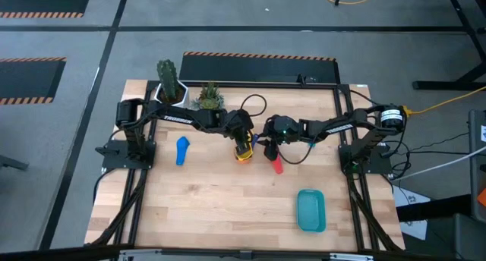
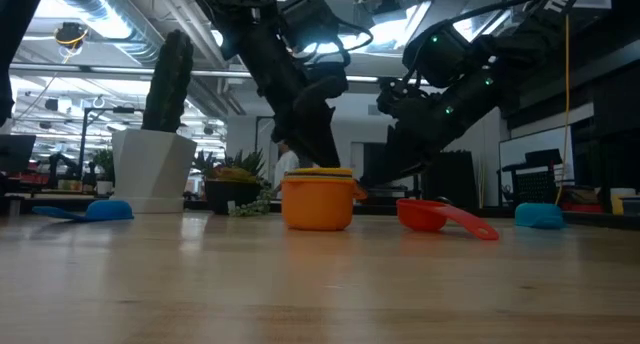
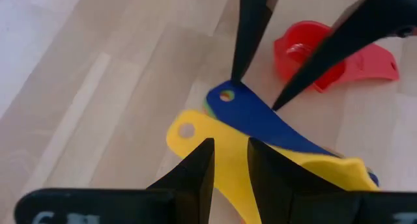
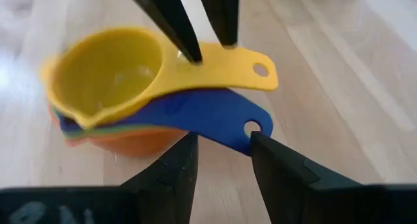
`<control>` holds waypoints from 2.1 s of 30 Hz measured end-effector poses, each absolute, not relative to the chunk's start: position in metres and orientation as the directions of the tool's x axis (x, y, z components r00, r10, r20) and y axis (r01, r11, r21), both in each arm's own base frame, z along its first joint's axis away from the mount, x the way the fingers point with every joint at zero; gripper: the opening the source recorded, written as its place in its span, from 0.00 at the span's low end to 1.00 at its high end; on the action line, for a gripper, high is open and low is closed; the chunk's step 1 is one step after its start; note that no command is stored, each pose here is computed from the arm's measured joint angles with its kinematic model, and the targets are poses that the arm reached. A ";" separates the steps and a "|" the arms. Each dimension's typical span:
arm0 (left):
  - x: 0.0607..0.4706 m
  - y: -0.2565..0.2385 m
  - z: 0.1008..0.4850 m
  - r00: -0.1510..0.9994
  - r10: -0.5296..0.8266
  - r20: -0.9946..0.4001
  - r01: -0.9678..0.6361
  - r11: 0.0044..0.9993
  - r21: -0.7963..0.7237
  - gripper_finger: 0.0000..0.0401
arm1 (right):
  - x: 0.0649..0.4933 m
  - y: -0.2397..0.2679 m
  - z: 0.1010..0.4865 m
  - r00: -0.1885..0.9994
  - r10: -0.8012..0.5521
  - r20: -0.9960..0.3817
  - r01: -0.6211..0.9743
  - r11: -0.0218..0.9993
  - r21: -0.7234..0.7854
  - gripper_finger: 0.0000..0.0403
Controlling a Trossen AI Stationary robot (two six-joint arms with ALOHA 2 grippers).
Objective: Nest measuring cups in basket
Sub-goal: Stack the yellow measuring cup on top of the dark blue measuring cup
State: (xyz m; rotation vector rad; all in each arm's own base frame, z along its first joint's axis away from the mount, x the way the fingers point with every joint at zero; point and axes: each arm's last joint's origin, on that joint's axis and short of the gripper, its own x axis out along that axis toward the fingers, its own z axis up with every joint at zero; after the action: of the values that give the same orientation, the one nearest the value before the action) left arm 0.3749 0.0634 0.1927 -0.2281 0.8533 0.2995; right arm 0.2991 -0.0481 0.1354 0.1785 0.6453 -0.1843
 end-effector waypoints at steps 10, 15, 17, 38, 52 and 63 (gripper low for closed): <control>0.371 0.069 0.192 0.553 0.340 -0.760 -0.457 0.887 0.065 0.21 | 0.293 -0.047 0.153 0.797 -0.117 -0.593 0.222 0.969 0.107 0.36; 0.366 0.071 0.190 0.481 0.424 -0.768 -0.501 0.851 0.156 0.21 | 0.286 -0.046 0.163 0.792 -0.116 -0.600 0.223 0.969 0.107 0.36; 0.364 0.071 0.188 0.452 0.430 -0.782 -0.501 0.847 0.176 0.21 | 0.286 -0.046 0.162 0.786 -0.115 -0.608 0.224 0.969 0.106 0.36; 0.372 0.065 0.191 0.580 0.221 -0.784 -0.391 0.920 -0.030 0.21 | 0.306 -0.049 0.136 0.827 -0.122 -0.550 0.217 0.970 0.112 0.36; 0.372 0.069 0.200 0.579 0.367 -0.728 -0.471 0.880 0.069 0.21 | 0.301 -0.048 0.149 0.837 -0.111 -0.536 0.205 0.971 0.120 0.36; 0.364 0.070 0.195 0.488 0.403 -0.774 -0.491 0.860 0.138 0.21 | 0.292 -0.046 0.138 0.751 -0.082 -0.655 0.210 0.970 0.120 0.36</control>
State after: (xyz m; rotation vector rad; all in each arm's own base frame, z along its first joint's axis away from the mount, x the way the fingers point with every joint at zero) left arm 0.3639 0.0700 0.1948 -0.1062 0.9116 0.5442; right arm 0.2925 -0.0462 0.1381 0.1916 0.7043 -0.1604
